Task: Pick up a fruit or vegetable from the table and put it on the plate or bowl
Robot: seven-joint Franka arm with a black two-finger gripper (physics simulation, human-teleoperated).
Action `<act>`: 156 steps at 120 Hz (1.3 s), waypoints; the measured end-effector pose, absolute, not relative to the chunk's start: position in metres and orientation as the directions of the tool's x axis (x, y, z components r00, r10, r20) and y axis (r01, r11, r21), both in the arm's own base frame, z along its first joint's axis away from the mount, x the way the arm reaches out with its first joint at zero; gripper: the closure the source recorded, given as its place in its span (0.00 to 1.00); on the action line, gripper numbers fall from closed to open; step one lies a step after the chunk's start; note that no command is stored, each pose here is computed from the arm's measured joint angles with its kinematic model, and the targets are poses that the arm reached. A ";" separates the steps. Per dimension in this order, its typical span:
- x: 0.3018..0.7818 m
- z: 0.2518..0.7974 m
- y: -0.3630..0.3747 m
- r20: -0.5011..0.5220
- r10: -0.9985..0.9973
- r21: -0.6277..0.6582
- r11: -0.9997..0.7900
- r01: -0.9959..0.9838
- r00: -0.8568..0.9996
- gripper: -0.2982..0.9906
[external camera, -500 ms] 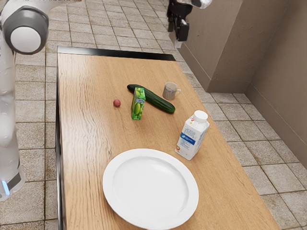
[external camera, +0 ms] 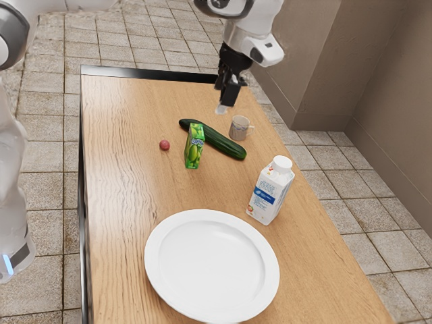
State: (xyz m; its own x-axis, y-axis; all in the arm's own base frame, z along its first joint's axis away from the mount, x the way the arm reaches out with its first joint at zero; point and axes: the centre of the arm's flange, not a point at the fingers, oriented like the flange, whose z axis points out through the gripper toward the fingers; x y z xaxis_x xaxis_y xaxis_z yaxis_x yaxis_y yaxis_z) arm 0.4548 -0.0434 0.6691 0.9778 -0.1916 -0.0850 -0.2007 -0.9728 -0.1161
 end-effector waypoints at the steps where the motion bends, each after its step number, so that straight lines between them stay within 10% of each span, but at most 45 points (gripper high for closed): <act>1: 0.449 0.667 -0.041 -0.086 -0.189 -0.113 -0.974 -0.198 0.978 0.23; 40: 0.378 0.616 0.029 -0.068 -0.074 -0.028 -0.997 -0.076 0.995 0.23; 156: 0.395 0.506 0.135 -0.080 0.002 0.084 -0.996 0.009 0.997 0.23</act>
State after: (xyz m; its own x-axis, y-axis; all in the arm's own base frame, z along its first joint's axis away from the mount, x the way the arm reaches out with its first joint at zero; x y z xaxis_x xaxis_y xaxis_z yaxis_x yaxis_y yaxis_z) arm 0.3952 0.1348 0.5059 0.9968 0.0019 -0.0805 0.0087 -0.9964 0.0838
